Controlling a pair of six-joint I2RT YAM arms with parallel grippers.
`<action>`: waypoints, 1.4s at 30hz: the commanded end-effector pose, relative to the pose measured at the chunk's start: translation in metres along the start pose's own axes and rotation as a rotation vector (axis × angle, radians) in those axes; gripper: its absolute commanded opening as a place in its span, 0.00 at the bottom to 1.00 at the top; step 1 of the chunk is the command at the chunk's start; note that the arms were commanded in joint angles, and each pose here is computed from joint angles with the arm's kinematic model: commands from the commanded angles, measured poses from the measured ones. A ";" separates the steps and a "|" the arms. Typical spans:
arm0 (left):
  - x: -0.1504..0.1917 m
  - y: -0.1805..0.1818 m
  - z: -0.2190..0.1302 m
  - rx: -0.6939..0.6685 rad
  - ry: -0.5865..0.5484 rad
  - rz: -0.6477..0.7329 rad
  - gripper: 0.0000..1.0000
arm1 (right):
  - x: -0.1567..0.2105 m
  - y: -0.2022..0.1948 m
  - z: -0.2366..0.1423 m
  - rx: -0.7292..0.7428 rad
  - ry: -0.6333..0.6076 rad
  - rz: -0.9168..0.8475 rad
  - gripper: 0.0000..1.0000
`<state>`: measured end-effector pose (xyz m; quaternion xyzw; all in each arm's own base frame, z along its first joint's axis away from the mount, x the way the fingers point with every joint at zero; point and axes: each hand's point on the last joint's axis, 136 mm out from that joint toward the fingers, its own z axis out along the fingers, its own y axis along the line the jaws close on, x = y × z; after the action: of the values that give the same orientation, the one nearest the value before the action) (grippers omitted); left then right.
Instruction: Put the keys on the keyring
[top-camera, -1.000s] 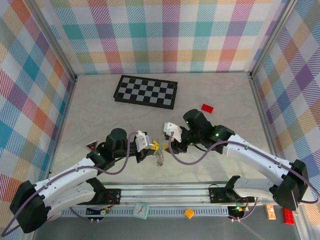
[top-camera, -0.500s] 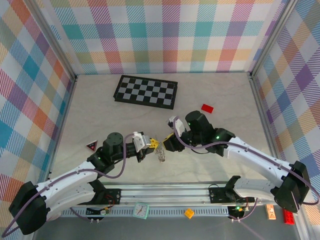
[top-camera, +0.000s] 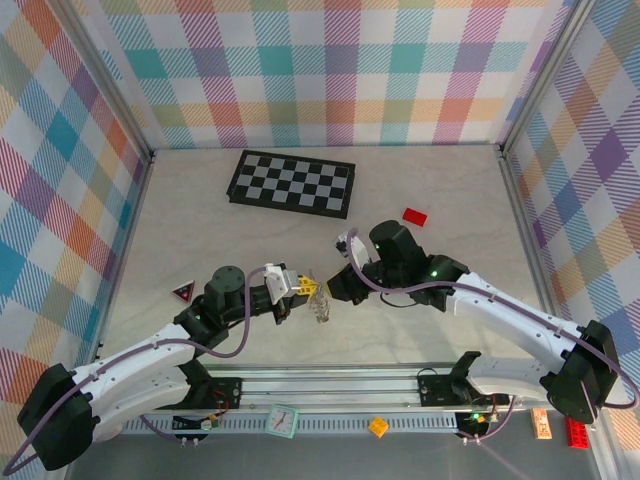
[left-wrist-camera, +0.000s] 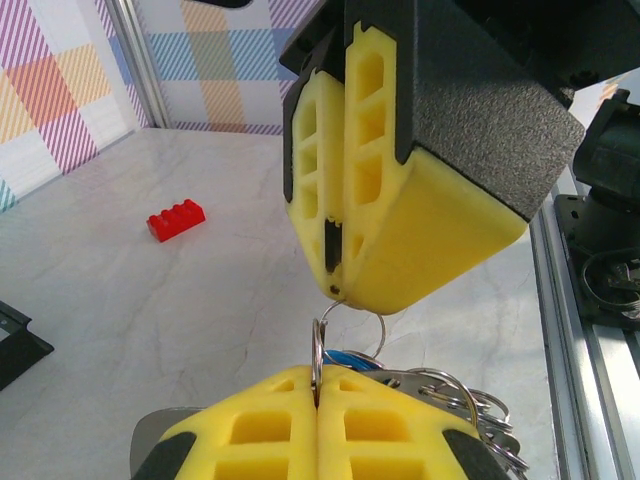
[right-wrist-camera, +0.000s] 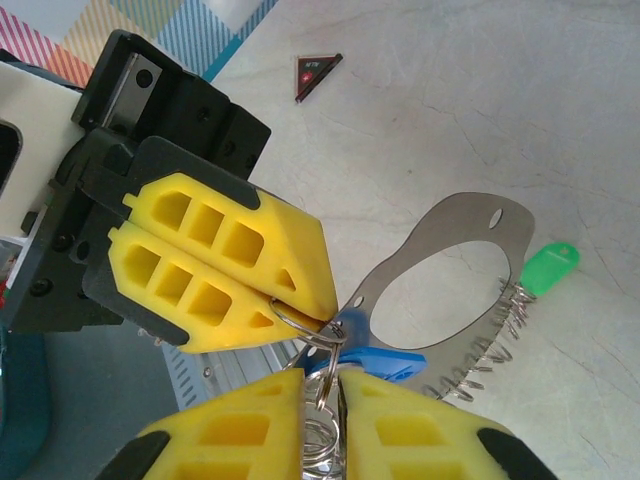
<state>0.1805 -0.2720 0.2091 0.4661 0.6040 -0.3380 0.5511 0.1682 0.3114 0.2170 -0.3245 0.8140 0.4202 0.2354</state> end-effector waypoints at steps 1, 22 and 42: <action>-0.020 -0.001 -0.002 0.003 -0.079 0.035 0.00 | -0.009 0.004 -0.001 -0.006 -0.008 0.004 0.17; -0.041 -0.006 -0.005 0.030 -0.191 0.045 0.00 | 0.000 -0.008 0.015 -0.083 0.045 0.073 0.00; -0.032 -0.015 0.000 0.093 -0.183 0.008 0.00 | -0.022 0.023 -0.030 -0.121 -0.295 -0.714 0.42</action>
<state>0.1742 -0.2799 0.2225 0.4546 0.5690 -0.3832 0.5681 0.1652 0.2946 0.2354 -0.4747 0.6632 0.4144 0.4039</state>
